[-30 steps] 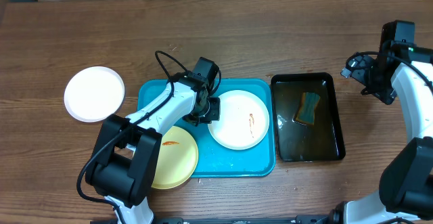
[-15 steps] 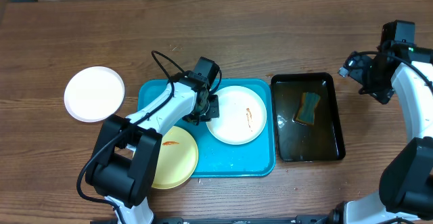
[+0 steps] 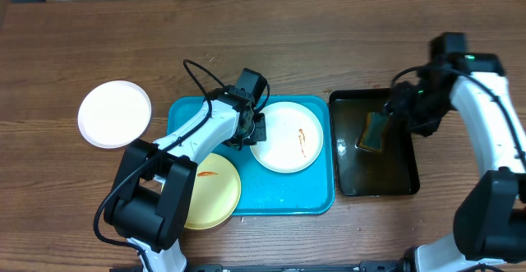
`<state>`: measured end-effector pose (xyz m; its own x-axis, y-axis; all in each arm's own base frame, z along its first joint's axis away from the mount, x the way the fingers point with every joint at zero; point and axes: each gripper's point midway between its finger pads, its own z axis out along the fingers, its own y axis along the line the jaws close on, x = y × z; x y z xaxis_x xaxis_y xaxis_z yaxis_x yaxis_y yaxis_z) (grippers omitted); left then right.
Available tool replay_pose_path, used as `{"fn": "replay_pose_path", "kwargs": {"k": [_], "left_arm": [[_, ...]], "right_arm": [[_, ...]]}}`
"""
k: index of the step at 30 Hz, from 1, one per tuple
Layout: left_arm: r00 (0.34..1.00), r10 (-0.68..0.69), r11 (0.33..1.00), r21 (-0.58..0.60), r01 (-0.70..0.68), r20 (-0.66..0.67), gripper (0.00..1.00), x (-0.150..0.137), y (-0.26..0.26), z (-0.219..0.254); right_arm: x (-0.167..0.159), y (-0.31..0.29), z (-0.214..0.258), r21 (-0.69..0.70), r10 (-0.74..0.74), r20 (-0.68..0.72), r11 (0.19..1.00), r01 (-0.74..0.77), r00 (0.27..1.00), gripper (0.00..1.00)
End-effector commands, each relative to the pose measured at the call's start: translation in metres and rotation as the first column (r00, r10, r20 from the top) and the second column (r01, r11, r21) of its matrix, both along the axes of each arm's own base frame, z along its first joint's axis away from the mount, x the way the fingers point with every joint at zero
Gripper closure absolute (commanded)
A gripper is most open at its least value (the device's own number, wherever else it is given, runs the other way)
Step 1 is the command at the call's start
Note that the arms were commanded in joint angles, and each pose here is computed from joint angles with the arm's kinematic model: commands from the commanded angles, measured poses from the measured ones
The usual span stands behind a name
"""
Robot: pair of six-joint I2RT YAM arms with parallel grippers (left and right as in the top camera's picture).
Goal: Clean dirty plates on tray and stack at the side
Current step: 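Reach the right gripper into the black tray toward the sponge, then grasp the green-yellow sponge with the right gripper and lift it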
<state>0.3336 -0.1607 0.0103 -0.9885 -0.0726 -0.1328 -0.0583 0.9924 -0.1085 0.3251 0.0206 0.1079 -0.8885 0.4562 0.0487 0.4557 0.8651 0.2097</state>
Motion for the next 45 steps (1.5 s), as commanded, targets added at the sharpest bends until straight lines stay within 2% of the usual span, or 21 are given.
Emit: {"fn": "replay_pose_path", "kwargs": {"k": [1,4,7,12,15,18,20,22,24,28,29,30,31,32,35,37,42,45], "left_arm": [[1.0,0.027,0.999,0.035,-0.027,0.01,0.92,0.002,0.008,-0.002],[1.0,0.027,0.999,0.035,-0.027,0.01,0.91,0.002,0.008,-0.002],[1.0,0.027,0.999,0.035,-0.027,0.01,0.91,0.002,0.008,-0.002],[1.0,0.026,0.999,0.035,-0.026,0.01,0.9,0.002,0.008,-0.002],[1.0,0.026,0.999,0.034,-0.026,0.01,0.91,0.002,0.008,-0.002],[1.0,0.026,0.999,0.034,-0.026,0.011,0.9,0.002,0.008,-0.002],[1.0,0.026,0.999,0.034,-0.026,0.011,0.9,0.002,0.008,-0.002],[1.0,0.026,0.999,0.034,-0.026,0.012,0.89,0.002,0.007,-0.002],[1.0,0.026,0.999,0.034,-0.026,0.011,0.88,0.002,0.007,-0.002],[1.0,0.026,0.999,0.034,-0.026,0.011,0.87,0.002,0.007,-0.002],[1.0,0.026,0.999,0.034,-0.026,0.011,0.87,0.002,0.007,-0.002],[1.0,0.026,0.999,0.034,-0.026,0.012,0.87,0.002,0.007,-0.002],[1.0,0.026,0.999,0.034,-0.026,0.012,0.87,0.002,0.007,-0.002],[1.0,0.025,0.999,0.034,-0.026,0.011,0.86,0.002,0.007,-0.002],[1.0,0.026,0.999,0.034,-0.026,0.011,0.86,0.002,0.007,-0.002],[1.0,0.026,0.999,0.034,-0.026,0.011,0.86,0.002,0.007,-0.002],[1.0,0.026,0.999,0.034,-0.026,0.011,0.83,0.002,0.007,-0.002],[1.0,0.026,0.999,0.034,-0.026,0.011,0.83,0.002,0.007,-0.002]], "right_arm": [[-0.007,-0.001,-0.008,-0.129,0.054,-0.025,0.99,-0.056,0.998,0.34],[-0.012,0.007,-0.023,-0.18,0.106,-0.034,0.977,-0.111,0.994,0.33],[-0.013,0.013,-0.04,-0.209,0.137,-0.022,0.968,-0.139,0.99,0.24],[-0.017,0.017,-0.069,-0.201,0.148,0.001,0.969,-0.145,0.989,0.24],[-0.021,0.02,-0.085,-0.182,0.149,0.012,0.973,-0.145,0.989,0.3],[-0.028,0.02,-0.1,-0.179,0.15,0.018,0.973,-0.145,0.988,0.3],[-0.033,0.02,-0.107,-0.173,0.15,0.015,0.974,-0.146,0.988,0.41],[-0.037,0.022,-0.109,-0.159,0.152,0.005,0.976,-0.149,0.988,0.74],[-0.041,0.025,-0.109,-0.137,0.153,-0.009,0.979,-0.153,0.988,0.94],[-0.047,0.042,-0.101,-0.038,0.165,-0.037,0.985,-0.166,0.986,0.96],[-0.046,0.045,-0.097,-0.02,0.166,-0.037,0.986,-0.166,0.986,0.95],[-0.044,0.047,-0.094,-0.009,0.166,-0.036,0.986,-0.166,0.986,0.76],[-0.042,0.047,-0.09,-0.01,0.166,-0.034,0.986,-0.166,0.986,0.49],[-0.039,0.047,-0.086,-0.014,0.166,-0.029,0.986,-0.166,0.986,0.38],[-0.029,0.044,-0.08,-0.035,0.178,-0.003,0.983,-0.178,0.984,0.32],[-0.024,0.04,-0.079,-0.068,0.189,0.013,0.98,-0.188,0.982,0.22],[-0.014,0.028,-0.081,-0.147,0.185,0.045,0.973,-0.177,0.982,0.21],[-0.016,0.028,-0.087,-0.147,0.182,0.048,0.974,-0.174,0.982,0.22]]}}
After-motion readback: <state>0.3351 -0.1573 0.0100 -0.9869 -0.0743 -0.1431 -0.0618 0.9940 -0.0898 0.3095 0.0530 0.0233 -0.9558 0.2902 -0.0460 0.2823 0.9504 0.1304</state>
